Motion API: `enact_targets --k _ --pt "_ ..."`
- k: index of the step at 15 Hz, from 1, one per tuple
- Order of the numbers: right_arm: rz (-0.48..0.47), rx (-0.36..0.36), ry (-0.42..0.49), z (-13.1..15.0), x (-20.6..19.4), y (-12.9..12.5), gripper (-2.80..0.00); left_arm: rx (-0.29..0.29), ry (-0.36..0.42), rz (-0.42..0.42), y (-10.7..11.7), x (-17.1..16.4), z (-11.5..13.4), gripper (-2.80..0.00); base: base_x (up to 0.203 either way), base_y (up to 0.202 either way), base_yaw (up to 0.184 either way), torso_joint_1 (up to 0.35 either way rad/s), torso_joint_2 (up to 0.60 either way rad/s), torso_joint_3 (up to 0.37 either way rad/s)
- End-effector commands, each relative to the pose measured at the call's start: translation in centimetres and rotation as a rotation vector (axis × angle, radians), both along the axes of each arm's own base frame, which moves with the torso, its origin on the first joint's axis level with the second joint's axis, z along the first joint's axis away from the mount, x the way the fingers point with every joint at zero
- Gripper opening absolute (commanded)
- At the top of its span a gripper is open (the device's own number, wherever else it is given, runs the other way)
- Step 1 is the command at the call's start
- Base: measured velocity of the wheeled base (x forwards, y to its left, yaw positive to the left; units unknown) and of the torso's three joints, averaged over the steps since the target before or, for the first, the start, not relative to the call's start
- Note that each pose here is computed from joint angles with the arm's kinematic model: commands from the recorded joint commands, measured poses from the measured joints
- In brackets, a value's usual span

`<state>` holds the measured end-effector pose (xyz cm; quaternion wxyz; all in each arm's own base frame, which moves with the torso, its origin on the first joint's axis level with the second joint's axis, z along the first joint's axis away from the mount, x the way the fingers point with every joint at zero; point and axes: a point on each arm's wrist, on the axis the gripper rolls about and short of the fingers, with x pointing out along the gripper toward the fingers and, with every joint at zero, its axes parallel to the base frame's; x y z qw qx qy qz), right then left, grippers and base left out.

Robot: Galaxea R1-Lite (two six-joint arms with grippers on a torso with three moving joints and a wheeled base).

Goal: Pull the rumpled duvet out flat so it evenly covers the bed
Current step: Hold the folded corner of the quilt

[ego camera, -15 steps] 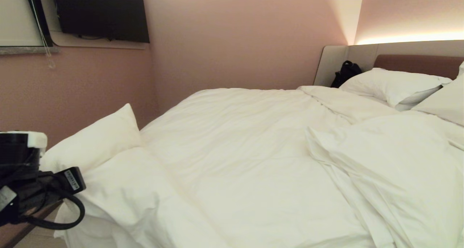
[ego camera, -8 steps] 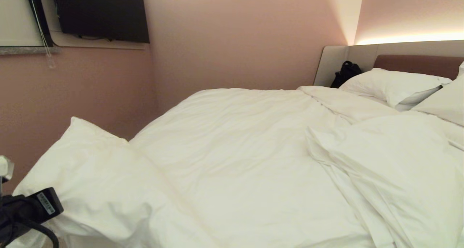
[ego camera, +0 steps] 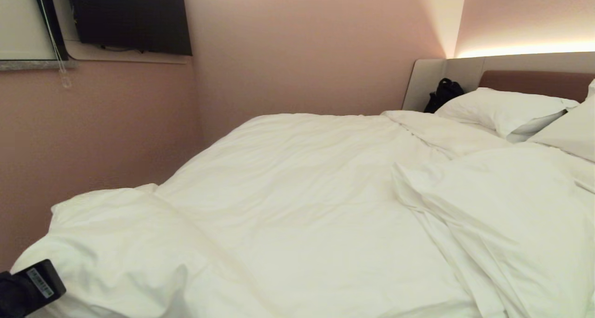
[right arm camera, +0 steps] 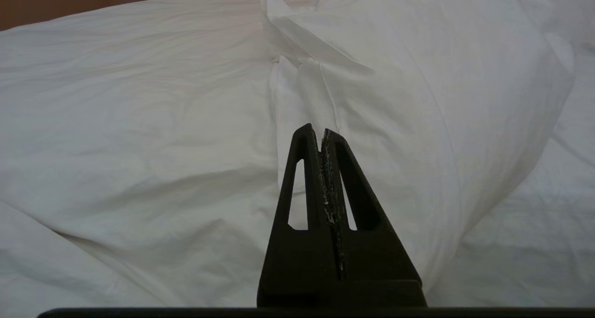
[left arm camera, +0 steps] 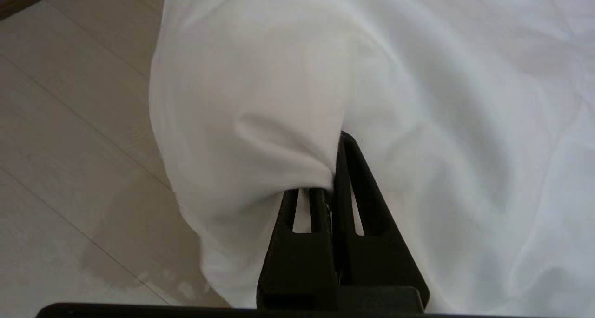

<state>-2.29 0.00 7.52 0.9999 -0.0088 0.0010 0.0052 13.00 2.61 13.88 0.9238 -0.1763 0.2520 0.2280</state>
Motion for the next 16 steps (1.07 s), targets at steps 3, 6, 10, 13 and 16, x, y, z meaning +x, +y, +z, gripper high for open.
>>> enact_targets --k 3,6,10,13,16 --pt "0.001 -0.001 0.001 0.0 0.0 0.0 -2.80 0.001 -0.014 -0.001 -0.2 -1.0 0.0 0.00 0.000 0.000 0.000 0.000 0.00 0.000" --pt "0.000 -0.001 0.001 0.0 0.0 0.0 -2.80 0.010 -0.056 -0.001 -0.3 -1.8 0.5 0.00 0.000 0.000 0.000 0.000 0.00 0.000" --pt "0.000 -0.001 0.001 0.0 0.0 0.0 -2.80 0.037 -0.097 -0.009 -0.7 -4.1 1.3 0.00 0.000 0.000 0.000 0.000 0.00 0.000" --pt "0.000 -0.001 0.001 0.0 0.0 0.0 -2.80 0.047 -0.079 -0.021 -1.0 -5.9 2.1 0.00 0.000 0.000 0.000 0.000 0.00 0.000" --pt "0.000 -0.001 0.001 0.0 0.0 0.0 -2.80 0.059 -0.101 -0.025 -1.0 -6.1 2.6 0.00 0.000 0.000 0.000 0.000 0.00 0.000"
